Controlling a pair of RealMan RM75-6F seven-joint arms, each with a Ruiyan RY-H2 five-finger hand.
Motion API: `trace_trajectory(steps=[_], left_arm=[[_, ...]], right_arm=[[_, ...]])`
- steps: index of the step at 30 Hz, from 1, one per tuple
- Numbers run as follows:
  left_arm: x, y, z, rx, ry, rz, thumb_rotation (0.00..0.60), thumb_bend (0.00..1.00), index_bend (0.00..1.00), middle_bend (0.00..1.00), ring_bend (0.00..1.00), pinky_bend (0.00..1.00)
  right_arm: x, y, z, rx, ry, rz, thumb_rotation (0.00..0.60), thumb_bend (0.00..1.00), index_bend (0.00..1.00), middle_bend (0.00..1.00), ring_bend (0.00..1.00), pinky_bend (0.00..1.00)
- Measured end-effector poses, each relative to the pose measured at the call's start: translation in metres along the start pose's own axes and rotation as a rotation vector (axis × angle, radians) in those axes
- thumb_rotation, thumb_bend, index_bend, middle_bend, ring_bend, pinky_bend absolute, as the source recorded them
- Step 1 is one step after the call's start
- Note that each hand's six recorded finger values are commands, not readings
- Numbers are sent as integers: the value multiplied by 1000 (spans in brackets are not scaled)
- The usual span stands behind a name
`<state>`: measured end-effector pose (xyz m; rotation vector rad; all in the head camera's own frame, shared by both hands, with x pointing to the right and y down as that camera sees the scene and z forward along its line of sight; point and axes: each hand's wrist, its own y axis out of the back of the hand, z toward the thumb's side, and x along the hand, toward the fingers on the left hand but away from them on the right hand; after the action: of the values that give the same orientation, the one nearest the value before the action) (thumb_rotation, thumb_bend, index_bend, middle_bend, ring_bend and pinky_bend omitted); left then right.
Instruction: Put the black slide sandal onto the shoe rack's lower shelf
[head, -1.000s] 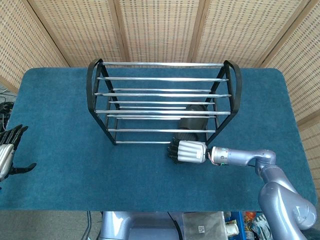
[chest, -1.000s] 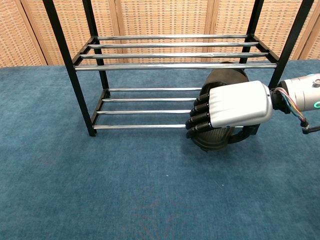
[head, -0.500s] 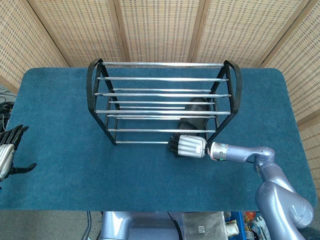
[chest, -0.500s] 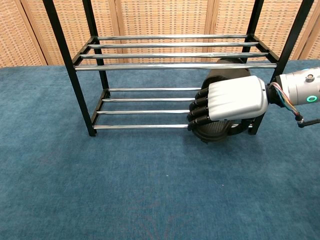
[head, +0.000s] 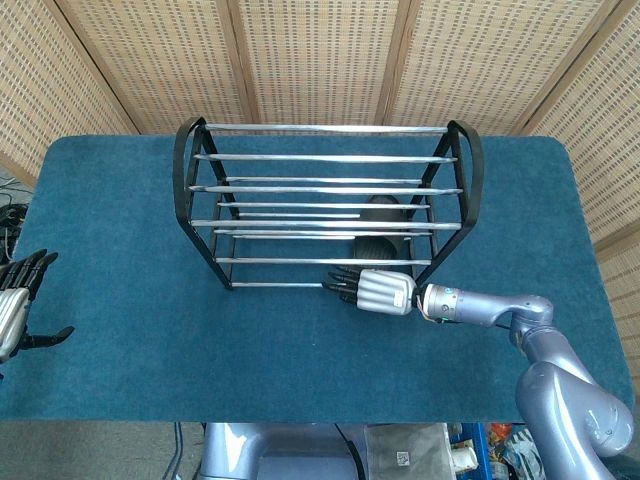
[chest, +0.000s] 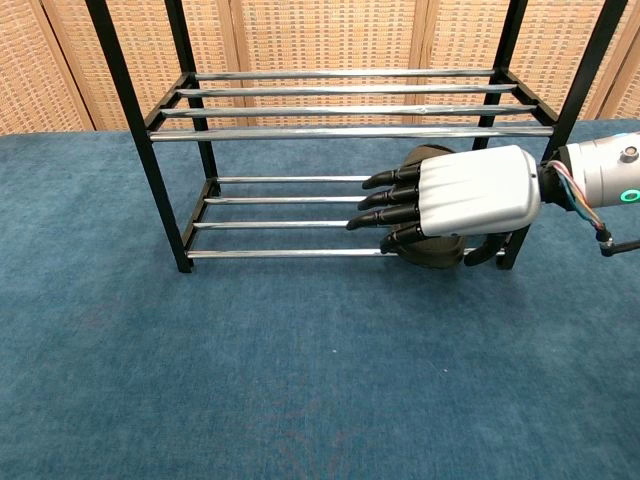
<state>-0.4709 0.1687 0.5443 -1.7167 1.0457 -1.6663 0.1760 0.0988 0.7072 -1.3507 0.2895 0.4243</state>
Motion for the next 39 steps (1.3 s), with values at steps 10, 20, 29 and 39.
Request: trace_trajectory(steps=[10, 20, 29, 39], left_arm=[[-3, 1, 1, -1, -13, 4, 600, 203, 0, 0, 0, 0], [-9, 3, 3, -6, -31, 16, 600, 202, 0, 0, 0, 0], [-21, 7, 2, -9, -40, 59, 600, 203, 0, 0, 0, 0], [-42, 5, -5, -4, -36, 144, 600, 202, 0, 0, 0, 0]], right_arm=[[21, 15, 18, -21, 0, -85, 600, 219, 202, 0, 0, 0], [75, 22, 36, -207, -155, -143, 600, 220, 202, 27, 0, 0], [155, 14, 49, -480, -446, -118, 600, 211, 154, 5, 0, 0], [217, 40, 71, -794, -839, -48, 600, 0, 0, 0, 0, 0]])
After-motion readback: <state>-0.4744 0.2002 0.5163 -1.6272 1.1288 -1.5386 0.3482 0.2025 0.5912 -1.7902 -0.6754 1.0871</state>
